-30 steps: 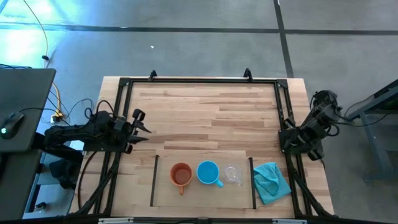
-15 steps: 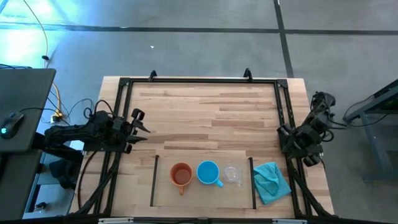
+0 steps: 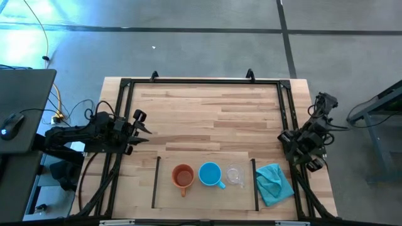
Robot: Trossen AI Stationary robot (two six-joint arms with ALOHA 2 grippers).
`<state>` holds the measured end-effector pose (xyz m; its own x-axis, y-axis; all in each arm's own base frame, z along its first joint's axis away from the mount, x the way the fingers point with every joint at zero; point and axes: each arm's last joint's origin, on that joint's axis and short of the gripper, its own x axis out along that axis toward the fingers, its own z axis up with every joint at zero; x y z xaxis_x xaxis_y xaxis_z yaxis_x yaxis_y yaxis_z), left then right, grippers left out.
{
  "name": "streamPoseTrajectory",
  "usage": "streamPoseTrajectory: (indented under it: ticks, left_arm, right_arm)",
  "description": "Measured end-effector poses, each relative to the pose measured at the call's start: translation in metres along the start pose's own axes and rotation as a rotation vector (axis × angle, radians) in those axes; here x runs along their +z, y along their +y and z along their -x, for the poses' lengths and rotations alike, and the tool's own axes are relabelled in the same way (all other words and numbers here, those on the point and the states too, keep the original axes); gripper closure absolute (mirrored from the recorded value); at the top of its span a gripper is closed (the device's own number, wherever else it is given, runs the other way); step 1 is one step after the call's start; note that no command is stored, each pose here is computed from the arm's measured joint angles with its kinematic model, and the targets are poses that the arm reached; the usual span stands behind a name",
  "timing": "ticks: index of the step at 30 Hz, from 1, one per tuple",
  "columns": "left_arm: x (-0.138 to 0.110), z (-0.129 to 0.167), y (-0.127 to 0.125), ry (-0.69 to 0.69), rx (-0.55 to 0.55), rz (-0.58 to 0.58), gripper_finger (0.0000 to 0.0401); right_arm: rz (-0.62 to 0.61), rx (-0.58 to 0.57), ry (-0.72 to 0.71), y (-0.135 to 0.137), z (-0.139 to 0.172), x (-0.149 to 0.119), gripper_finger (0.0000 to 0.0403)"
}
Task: Stack small to large cups/mugs on shelf
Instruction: Return to Home Position
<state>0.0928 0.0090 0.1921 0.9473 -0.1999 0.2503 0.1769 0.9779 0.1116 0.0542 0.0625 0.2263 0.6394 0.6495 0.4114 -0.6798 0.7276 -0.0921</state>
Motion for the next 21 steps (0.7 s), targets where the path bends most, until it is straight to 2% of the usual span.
streamPoseTrajectory:
  ticks: [9,21]
  left_arm:
    - [0.0,0.0,0.0,0.001,0.0,0.007,0.0277]
    - [0.0,0.0,0.0,0.001,0.0,0.007,0.0277]
  right_arm:
    - [-0.039,0.016,-0.018,0.001,0.001,-0.006,0.0281]
    - [-0.089,0.116,0.043,0.005,0.001,-0.012,0.0281]
